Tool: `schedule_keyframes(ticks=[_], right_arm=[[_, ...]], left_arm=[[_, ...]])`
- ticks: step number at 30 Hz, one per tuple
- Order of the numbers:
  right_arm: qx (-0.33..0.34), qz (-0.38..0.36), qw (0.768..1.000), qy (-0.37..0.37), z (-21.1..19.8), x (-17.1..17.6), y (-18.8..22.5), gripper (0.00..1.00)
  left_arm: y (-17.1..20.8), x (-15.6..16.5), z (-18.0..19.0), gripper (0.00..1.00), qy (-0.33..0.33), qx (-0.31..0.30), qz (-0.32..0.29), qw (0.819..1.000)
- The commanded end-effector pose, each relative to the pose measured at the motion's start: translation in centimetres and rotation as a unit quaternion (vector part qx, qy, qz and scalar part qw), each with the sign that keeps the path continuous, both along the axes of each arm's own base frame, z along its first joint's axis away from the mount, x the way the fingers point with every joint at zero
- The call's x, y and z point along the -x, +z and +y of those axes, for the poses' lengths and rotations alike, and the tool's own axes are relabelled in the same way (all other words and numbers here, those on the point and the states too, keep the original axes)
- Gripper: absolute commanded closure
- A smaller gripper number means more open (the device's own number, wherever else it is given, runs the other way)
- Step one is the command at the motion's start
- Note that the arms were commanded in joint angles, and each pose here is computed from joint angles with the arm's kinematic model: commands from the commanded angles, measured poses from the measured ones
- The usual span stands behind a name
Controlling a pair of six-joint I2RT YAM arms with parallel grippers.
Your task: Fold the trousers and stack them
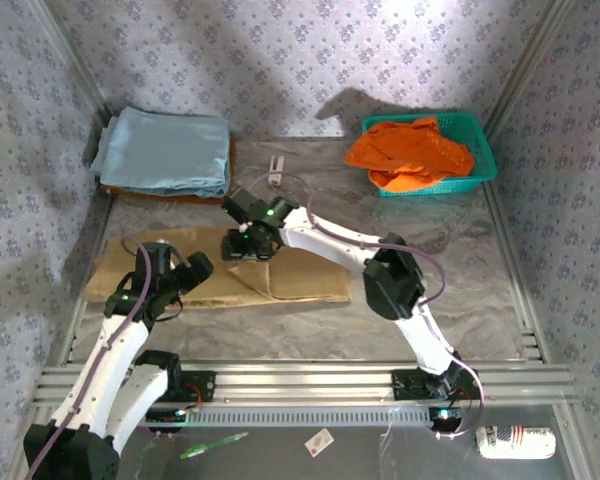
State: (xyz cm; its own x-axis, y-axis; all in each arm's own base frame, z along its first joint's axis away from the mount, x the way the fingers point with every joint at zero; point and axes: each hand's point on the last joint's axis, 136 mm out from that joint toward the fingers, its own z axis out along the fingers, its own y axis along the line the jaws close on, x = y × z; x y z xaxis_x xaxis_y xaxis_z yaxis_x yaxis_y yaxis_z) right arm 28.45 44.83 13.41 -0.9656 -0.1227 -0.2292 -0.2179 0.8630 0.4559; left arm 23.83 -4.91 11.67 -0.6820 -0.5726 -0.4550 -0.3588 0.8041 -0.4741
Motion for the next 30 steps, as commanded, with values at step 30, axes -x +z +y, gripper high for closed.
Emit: schedule_keyframes(ticks=[30], right_arm=[[-0.066,0.058,0.995,0.055,-0.5,1.5,-6.5,0.78]], left_arm=[[2.5,-0.3,1.8,0.1,0.025,-0.031,0.026,0.999]])
